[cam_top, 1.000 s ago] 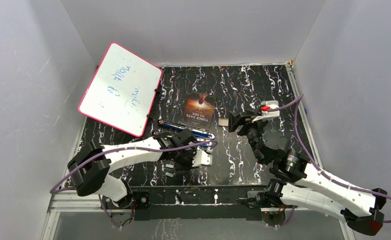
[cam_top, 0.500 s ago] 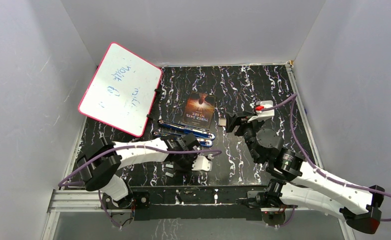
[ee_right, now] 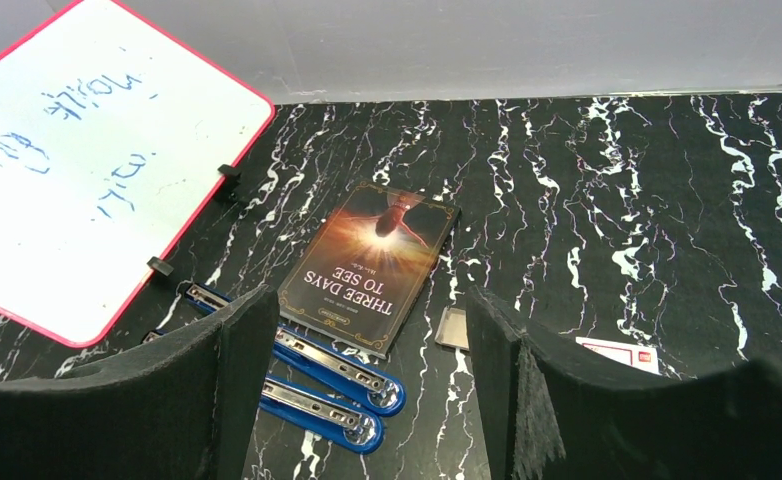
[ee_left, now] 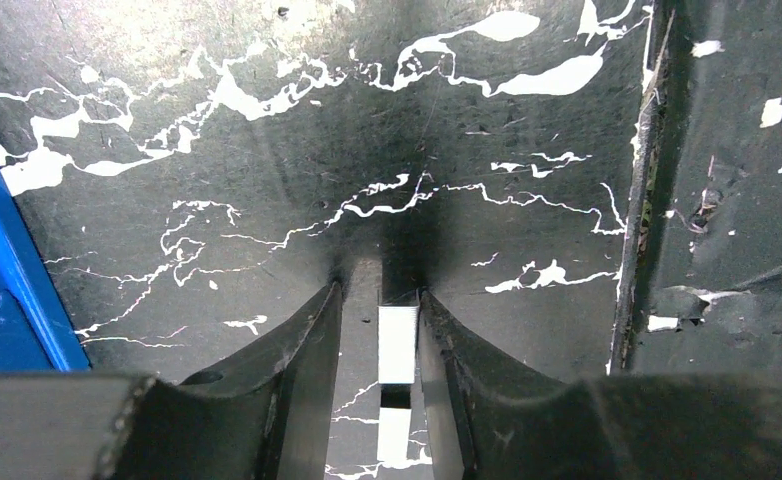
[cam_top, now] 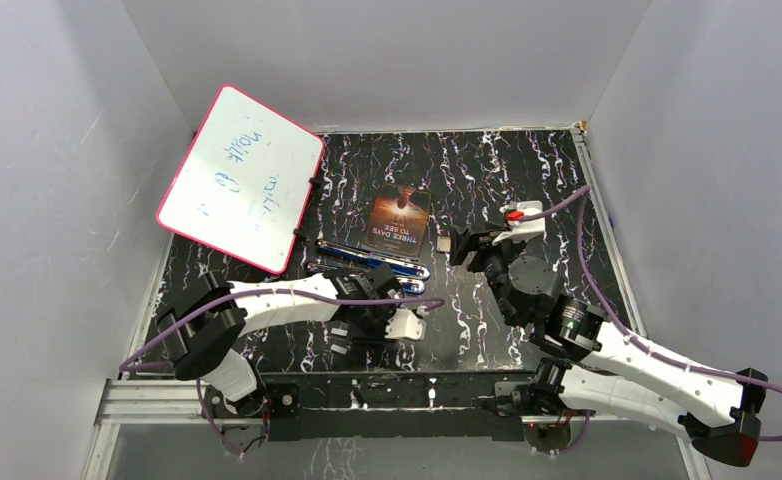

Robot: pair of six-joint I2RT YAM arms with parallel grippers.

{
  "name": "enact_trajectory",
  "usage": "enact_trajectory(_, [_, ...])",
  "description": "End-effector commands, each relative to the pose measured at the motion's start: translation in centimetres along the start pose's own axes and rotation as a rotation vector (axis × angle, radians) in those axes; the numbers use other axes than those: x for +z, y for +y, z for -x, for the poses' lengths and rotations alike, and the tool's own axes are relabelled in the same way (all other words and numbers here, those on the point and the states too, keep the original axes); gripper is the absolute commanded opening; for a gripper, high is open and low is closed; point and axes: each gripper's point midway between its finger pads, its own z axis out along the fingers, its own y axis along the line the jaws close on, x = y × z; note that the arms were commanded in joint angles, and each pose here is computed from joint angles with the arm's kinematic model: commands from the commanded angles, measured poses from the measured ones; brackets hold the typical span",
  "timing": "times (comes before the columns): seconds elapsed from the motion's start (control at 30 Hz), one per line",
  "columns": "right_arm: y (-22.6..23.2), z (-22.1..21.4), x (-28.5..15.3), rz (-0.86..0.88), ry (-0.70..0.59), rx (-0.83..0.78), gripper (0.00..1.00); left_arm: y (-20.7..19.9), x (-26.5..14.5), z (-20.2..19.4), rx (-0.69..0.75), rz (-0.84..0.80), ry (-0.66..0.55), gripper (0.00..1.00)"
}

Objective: Load the staples into the stapler

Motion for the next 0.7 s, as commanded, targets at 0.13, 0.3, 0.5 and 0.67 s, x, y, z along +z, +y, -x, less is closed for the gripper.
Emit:
enact_trajectory(0.13, [-0.1,1.4,-0.1,-0.013,-0.044,0.052,0.77,-2.1,1.1,-1.7,-0.02,-0.088,0.056,0.43])
enact_trajectory(0.3, [0.1,1.3,0.1,-0.014,-0.038,0.047,0.77,-0.3,-1.0,1.1,-0.009,0.003,-0.054,0.48])
enact_trajectory(0.5, [0.3,1.3,0.2,-0.008,-0.037,0.043,0.77,3.3,-7.0,7.1,-0.024,0.227,-0.341,0.6])
enact_trajectory(0.67, [0.5,0.3,0.8,-0.025,-0.009,0.0,0.77,6.1,-12.5,8.8,-0.202,0.348,-0.572,0.62])
